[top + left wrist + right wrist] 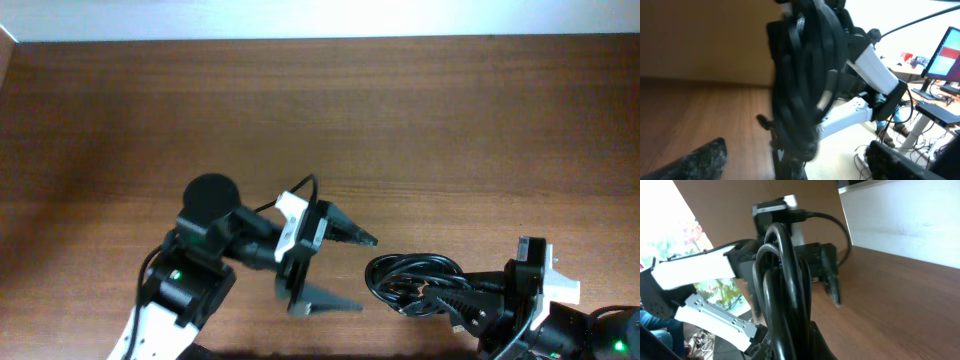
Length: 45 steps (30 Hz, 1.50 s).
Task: Untangle cables
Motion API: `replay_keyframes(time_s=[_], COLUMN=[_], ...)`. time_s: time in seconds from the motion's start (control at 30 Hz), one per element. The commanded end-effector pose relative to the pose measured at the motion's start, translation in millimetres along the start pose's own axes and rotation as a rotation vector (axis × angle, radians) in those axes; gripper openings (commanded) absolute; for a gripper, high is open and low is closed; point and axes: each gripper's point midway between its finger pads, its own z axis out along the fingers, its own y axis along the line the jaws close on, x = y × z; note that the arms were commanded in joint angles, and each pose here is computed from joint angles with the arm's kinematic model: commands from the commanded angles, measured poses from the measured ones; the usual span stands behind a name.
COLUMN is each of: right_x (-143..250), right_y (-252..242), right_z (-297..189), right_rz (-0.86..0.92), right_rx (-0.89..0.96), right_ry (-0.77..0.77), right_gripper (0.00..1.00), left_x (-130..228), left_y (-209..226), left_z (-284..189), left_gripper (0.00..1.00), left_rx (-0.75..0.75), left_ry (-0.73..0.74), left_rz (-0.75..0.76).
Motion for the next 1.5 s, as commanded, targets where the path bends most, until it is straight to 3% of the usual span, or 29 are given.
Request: replay_keyframes(time_s=[0.0,0.13,0.17,0.4,0.47,0.53,0.6,0.63,0.77,0.83,0.93,1.07,1.23,1.3,1.47], right_x=[-3,-3,-3,-3,-3,-3,-3,-3,-8,-12,-20,-16,-16,-16,-14], right_y=[6,4,4,4,4,4,4,4,-13,-24,-44,-34,-18,-17,-18], right_z=[-1,-1,-1,-1,-1,-1,-1,-1,-2,-3,-9,-6,-3,-3,-3], right_rz=[-0.09,-0.178,-0.182,-0.189,-0.189,-0.189,-0.189,-0.189,-0.184,-0.184,-0.212,-0.289,-0.313,-0.313,-0.305], right_rx=[-0.019,-0.011,-0.011,-0.011,-0.011,-0.011,-0.011,-0.009,0.092,0.157,0.285,0.227,0.132,0.129,0.129], right_ry=[-0.004,-0.006,-0.006,-0.006,-0.006,-0.006,-0.006,-0.006,-0.03,-0.047,-0.077,-0.053,-0.05,-0.049,-0.044], right_gripper=[0.04,0.04,0.04,0.04,0.04,0.04,0.04,0.05,0.72,0.83,0.88,0.86,0.31,0.21,0.12], left_x=[-7,-26,-26,-17,-11,-6,-8,-10,-13,-13,-10,-3,6,11,6], left_y=[19,18,18,16,20,24,23,23,22,21,10,-9,7,24,53], left_z=[3,3,3,22,28,30,30,30,30,30,29,25,29,33,37], left_gripper=[0.78,0.75,0.71,0.65,0.48,0.13,0.01,0.0,0.0,0.0,0.0,0.0,0.0,0.0,0.0], left_rx=[-0.001,0.014,0.014,0.066,0.081,0.083,0.088,0.089,0.091,0.092,0.155,0.266,0.25,0.205,0.045], left_ry=[-0.019,-0.057,-0.058,-0.039,-0.027,-0.021,-0.025,-0.028,-0.037,-0.036,-0.011,0.027,0.028,0.021,-0.026], left_rz=[-0.091,-0.106,-0.105,-0.153,-0.179,-0.199,-0.183,-0.169,-0.137,-0.137,-0.133,-0.07,-0.1,-0.138,-0.234])
